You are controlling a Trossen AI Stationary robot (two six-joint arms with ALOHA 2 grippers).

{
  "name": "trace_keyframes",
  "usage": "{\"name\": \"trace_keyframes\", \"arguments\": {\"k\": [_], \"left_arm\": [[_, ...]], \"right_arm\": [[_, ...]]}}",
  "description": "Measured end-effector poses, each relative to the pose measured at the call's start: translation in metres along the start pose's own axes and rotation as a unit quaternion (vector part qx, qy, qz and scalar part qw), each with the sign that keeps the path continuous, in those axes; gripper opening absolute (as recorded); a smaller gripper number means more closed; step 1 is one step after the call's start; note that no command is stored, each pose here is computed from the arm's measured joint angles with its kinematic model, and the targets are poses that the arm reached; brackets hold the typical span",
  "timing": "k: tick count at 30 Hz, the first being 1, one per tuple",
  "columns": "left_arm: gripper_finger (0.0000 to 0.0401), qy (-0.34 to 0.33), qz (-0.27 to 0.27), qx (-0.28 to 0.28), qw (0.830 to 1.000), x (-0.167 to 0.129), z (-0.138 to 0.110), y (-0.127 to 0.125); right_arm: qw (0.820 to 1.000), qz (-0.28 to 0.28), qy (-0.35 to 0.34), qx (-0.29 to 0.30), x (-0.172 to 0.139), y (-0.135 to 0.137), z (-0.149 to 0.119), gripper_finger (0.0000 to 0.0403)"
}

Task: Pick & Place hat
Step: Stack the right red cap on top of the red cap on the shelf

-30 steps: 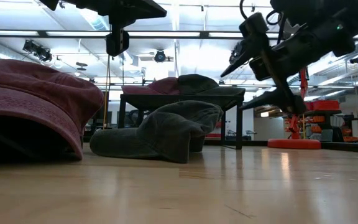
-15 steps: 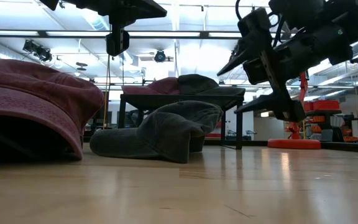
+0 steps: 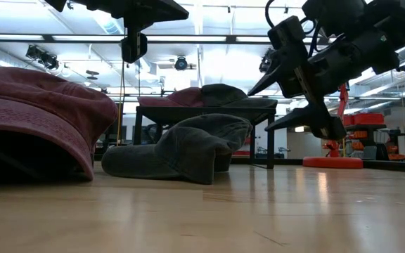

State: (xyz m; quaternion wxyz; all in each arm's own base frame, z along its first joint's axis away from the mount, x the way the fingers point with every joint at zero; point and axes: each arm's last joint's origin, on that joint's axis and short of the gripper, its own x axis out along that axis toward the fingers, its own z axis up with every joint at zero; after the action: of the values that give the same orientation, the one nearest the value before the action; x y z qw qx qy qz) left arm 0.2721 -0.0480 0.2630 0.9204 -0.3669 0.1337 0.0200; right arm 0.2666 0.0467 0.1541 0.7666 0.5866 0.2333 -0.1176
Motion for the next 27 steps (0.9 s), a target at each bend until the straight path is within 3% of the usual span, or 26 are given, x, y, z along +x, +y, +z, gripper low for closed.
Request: {"name": "trace_keyframes", "arguments": {"k": [9, 17, 20, 23, 27], "left_arm": [[0.0012, 0.000, 0.000, 0.000, 1.000, 0.000, 0.000, 0.000], [0.0012, 0.006, -0.006, 0.000, 1.000, 0.000, 0.000, 0.000], [0.0012, 0.007, -0.007, 0.000, 1.000, 0.000, -0.001, -0.001], [0.0012, 0.007, -0.007, 0.000, 1.000, 0.000, 0.000, 0.000], [0.0012, 0.007, -0.007, 0.000, 1.000, 0.000, 0.000, 0.000]], "right_arm": [[0.998, 0.030, 0.043, -0.016, 0.000, 0.005, -0.004, 0.0261], [0.985, 0.147, 0.059, -0.062, -0.019, 0.050, -0.012, 0.0261], [0.981, 0.162, 0.067, -0.083, -0.030, 0.069, -0.015, 0.0260], [0.979, 0.155, 0.080, -0.109, -0.046, 0.089, -0.017, 0.0257], [0.980, 0.073, 0.112, -0.148, -0.067, 0.109, -0.018, 0.0248]]}}
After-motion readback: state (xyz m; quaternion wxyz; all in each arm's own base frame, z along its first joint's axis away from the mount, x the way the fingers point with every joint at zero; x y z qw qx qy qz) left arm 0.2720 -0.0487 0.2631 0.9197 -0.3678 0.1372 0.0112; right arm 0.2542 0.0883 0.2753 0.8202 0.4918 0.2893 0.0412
